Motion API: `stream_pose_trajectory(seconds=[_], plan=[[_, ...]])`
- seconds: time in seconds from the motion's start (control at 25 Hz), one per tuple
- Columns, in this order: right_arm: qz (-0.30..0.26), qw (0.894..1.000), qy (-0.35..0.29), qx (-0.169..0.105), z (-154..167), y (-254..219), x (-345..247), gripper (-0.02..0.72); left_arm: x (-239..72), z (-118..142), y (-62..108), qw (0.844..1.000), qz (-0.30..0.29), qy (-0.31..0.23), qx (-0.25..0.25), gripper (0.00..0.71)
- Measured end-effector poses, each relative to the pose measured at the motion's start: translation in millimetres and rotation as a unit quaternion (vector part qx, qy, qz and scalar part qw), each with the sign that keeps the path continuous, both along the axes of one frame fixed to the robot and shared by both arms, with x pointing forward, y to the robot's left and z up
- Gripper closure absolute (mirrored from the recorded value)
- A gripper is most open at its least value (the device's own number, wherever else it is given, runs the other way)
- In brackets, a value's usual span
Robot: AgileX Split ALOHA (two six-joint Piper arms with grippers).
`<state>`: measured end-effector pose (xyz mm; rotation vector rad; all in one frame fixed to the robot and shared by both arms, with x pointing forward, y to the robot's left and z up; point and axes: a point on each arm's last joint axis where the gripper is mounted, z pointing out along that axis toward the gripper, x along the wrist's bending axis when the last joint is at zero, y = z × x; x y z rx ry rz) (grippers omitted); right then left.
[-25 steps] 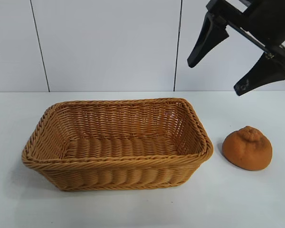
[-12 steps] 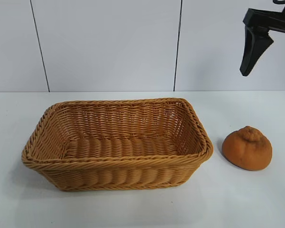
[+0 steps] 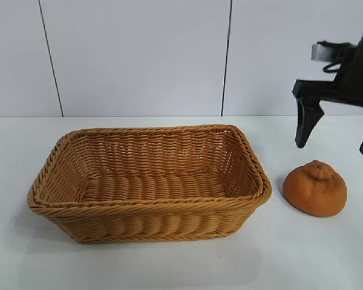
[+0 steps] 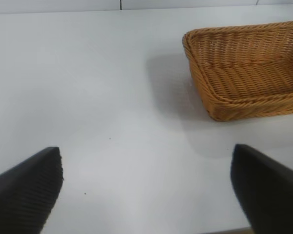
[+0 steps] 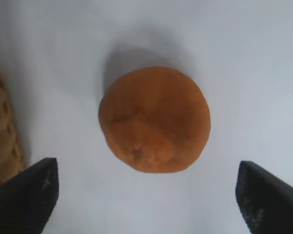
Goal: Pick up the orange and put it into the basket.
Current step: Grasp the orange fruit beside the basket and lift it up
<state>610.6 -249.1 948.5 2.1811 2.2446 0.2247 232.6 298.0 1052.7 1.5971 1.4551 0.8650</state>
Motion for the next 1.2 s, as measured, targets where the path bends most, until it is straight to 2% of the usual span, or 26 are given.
stream_pose_trajectory(seconds=[0.2, 0.36, 0.44, 0.6, 0.68, 0.92, 1.2], plan=[[-0.003, 1.000, 0.028, -0.004, -39.9, 0.6, 7.7, 0.029, 0.0, 0.0, -0.1, 1.000, 0.000, 0.000, 0.000, 0.045], [-0.003, 0.999, 0.045, -0.006, -53.3, 0.6, 8.0, 0.052, 0.0, 0.0, -0.1, 1.000, 0.000, 0.000, 0.000, 0.045], [-0.002, 0.999, 0.044, -0.007, -53.1, 0.6, 8.2, 0.164, 0.0, 0.0, -0.1, 1.000, 0.000, 0.000, 0.000, 0.045], [-0.002, 0.999, 0.051, -0.007, -52.9, 0.6, 7.1, 0.521, 0.0, 0.0, -0.1, 1.000, 0.000, 0.000, 0.000, 0.045], [0.000, 0.998, 0.056, -0.007, -50.1, 0.6, 6.6, 0.658, 0.0, 0.0, -0.1, 1.000, 0.000, 0.000, 0.000, 0.045], [0.011, 0.999, 0.042, -0.005, -28.9, 0.5, 3.7, 0.666, 0.0, 0.0, -0.1, 1.000, 0.000, 0.000, 0.000, 0.045], [0.013, 0.999, -0.041, 0.002, 41.4, -1.1, -9.8, 0.666, 0.0, 0.0, -0.1, 1.000, 0.000, 0.000, -0.001, 0.045]])
